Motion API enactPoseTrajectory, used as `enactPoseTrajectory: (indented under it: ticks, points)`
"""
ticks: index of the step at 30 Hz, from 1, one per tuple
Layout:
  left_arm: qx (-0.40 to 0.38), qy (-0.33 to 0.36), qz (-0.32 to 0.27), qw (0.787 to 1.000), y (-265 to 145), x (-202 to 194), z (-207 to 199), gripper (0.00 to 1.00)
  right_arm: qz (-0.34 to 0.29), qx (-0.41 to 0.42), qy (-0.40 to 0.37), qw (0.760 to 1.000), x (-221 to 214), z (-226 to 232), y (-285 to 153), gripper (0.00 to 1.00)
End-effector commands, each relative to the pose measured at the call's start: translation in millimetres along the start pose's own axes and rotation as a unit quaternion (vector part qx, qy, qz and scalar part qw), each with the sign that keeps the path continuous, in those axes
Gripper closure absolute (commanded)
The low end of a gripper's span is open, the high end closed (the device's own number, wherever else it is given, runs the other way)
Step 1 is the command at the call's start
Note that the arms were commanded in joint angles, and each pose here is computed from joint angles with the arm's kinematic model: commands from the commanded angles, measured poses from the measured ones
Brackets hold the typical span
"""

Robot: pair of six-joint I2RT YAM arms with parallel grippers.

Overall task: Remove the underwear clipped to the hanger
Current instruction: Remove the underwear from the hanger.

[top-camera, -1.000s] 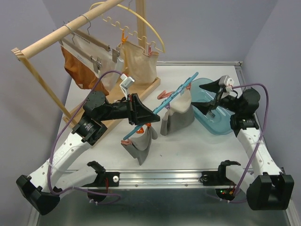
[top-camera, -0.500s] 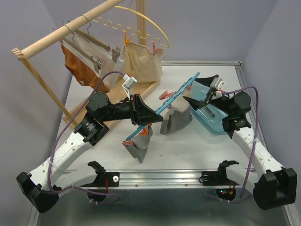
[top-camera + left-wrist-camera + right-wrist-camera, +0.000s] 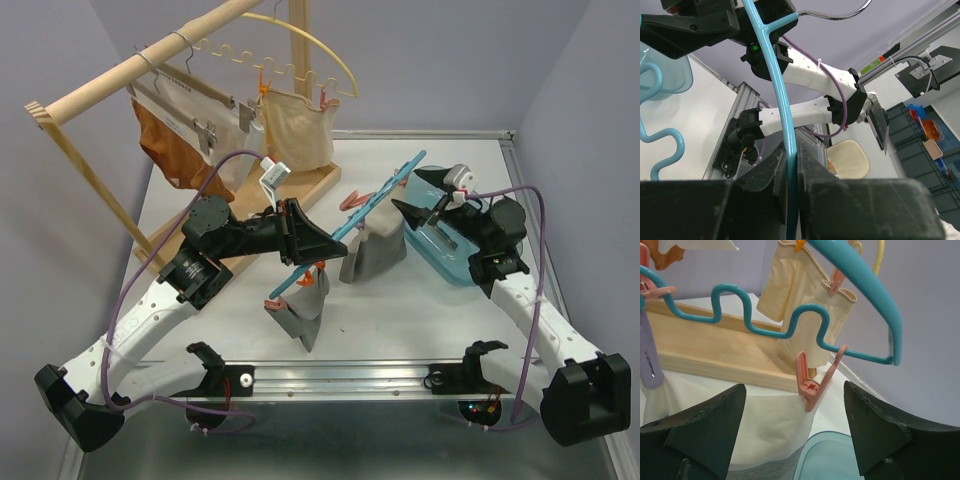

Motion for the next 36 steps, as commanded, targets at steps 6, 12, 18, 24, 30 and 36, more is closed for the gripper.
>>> enactPoseTrajectory:
  ticks: [6, 12, 18, 24, 30, 36]
  points:
    - [-0.07, 0.072, -0.042, 0.994, -3.0, 21.7, -44.0, 1.0, -0.023, -0.033, -0.017, 0.999, 10.7, 5.2, 22.7, 0.21]
    - [-0.074, 0.071, -0.044, 0.994, -4.4, 20.3, -45.6, 1.0, -0.042, -0.083, -0.016, 0.996, 21.3, -2.1, 28.4, 0.29]
    - [-0.076, 0.071, -0.044, 0.994, -5.4, 19.1, -46.8, 1.0, -0.041, -0.101, -0.007, 0.994, 20.4, -9.2, 34.2, 0.31]
    - [-0.077, 0.069, -0.044, 0.994, -5.2, 17.6, -45.1, 1.0, -0.051, -0.103, 0.016, 0.993, 23.6, -10.0, 38.0, 0.39]
    - [-0.075, 0.067, -0.045, 0.994, -5.8, 16.6, -44.2, 1.0, -0.085, -0.103, 0.023, 0.991, 42.4, -9.1, 35.4, 0.39]
    - [-0.074, 0.065, -0.047, 0.994, -5.5, 16.7, -43.4, 1.0, -0.087, -0.102, 0.028, 0.991, 44.3, -9.7, 36.7, 0.39]
Point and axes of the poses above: each gripper's point midway between its finger pads, its own y axis out along the fingers, its own z axis along the line the jaws close on, x = y × z, the point moved 5 cm from there along -y, back along the fingers, and after that the axes turned 2 degrees about y, right-handed, at the moved point
